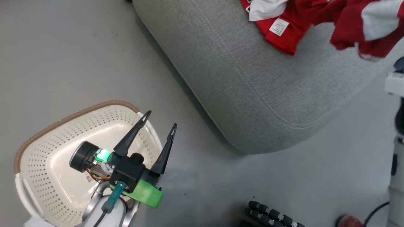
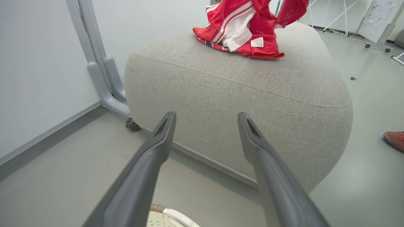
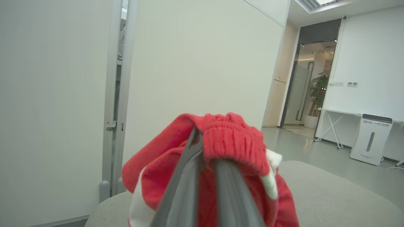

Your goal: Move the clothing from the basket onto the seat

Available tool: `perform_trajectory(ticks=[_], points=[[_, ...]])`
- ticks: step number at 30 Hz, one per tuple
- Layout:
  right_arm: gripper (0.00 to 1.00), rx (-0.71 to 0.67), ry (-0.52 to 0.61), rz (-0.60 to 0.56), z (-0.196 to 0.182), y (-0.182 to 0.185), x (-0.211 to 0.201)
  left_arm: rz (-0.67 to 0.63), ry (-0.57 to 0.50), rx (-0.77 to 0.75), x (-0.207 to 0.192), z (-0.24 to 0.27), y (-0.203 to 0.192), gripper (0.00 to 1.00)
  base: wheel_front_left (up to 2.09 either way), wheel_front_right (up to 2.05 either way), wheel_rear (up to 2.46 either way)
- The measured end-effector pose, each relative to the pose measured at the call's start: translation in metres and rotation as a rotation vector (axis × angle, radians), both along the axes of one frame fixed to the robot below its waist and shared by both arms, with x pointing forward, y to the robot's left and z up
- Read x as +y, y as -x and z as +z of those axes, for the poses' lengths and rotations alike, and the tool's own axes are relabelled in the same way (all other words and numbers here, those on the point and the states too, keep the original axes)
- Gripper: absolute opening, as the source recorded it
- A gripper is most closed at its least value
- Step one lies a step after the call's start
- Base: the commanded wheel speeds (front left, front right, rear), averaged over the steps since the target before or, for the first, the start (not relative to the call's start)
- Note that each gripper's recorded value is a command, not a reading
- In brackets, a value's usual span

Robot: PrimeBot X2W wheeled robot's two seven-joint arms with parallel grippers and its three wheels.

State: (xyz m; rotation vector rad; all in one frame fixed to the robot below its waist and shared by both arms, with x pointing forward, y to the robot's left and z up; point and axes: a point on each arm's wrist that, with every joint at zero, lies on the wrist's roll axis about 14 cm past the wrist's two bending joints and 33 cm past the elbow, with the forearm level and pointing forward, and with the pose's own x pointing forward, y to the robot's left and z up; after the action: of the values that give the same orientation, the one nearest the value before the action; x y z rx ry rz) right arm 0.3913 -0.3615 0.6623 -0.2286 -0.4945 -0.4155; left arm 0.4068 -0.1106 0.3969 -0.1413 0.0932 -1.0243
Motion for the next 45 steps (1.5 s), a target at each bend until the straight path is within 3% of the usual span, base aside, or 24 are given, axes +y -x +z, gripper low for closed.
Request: perform_trajectory(ticks=[4, 8, 17, 18, 21, 22, 28, 37, 45], points=[[0.0, 0.002, -0.004, 0.006, 0.001, -0.04, -0.023, 0.067, -0.02, 0.023, 0.016, -0.013, -0.013, 1.0, 0.0, 0.0, 0.0], [0.0, 0.077, -0.065, -0.019, -0.029, -0.077, -0.052, 0.131, -0.023, 0.033, 0.03, -0.02, -0.028, 1.0, 0.0, 0.0, 0.0], [0.0, 0.286, -0.2, -0.05, -0.135, -0.143, -0.067, 0.258, -0.054, 0.087, 0.065, -0.048, -0.047, 1.0, 0.0, 0.0, 0.0], [0.13, 0.296, -0.215, -0.056, -0.144, -0.147, -0.067, 0.267, -0.06, 0.095, 0.068, -0.052, -0.048, 1.0, 0.0, 0.0, 0.0], [0.74, 0.359, -0.238, -0.049, -0.178, -0.16, -0.059, 0.291, -0.079, 0.128, 0.078, -0.067, -0.048, 1.0, 0.0, 0.0, 0.0], [1.0, 0.37, -0.251, -0.04, -0.187, -0.165, -0.054, 0.298, -0.086, 0.136, 0.081, -0.071, -0.048, 1.0, 0.0, 0.0, 0.0], [1.0, 0.343, -0.279, -0.029, -0.202, -0.166, -0.038, 0.324, -0.101, 0.158, 0.091, -0.08, -0.05, 1.0, 0.0, 0.0, 0.0], [1.0, 0.374, -0.266, -0.049, -0.203, -0.093, -0.015, 0.363, -0.02, 0.148, 0.089, -0.04, -0.052, 1.0, 0.0, 0.0, 0.0], [1.0, 0.446, -0.257, 0.146, -0.199, -0.056, 0.058, 0.461, 0.074, 0.116, 0.104, 0.015, -0.045, 1.0, 0.0, 0.0, 0.0]])
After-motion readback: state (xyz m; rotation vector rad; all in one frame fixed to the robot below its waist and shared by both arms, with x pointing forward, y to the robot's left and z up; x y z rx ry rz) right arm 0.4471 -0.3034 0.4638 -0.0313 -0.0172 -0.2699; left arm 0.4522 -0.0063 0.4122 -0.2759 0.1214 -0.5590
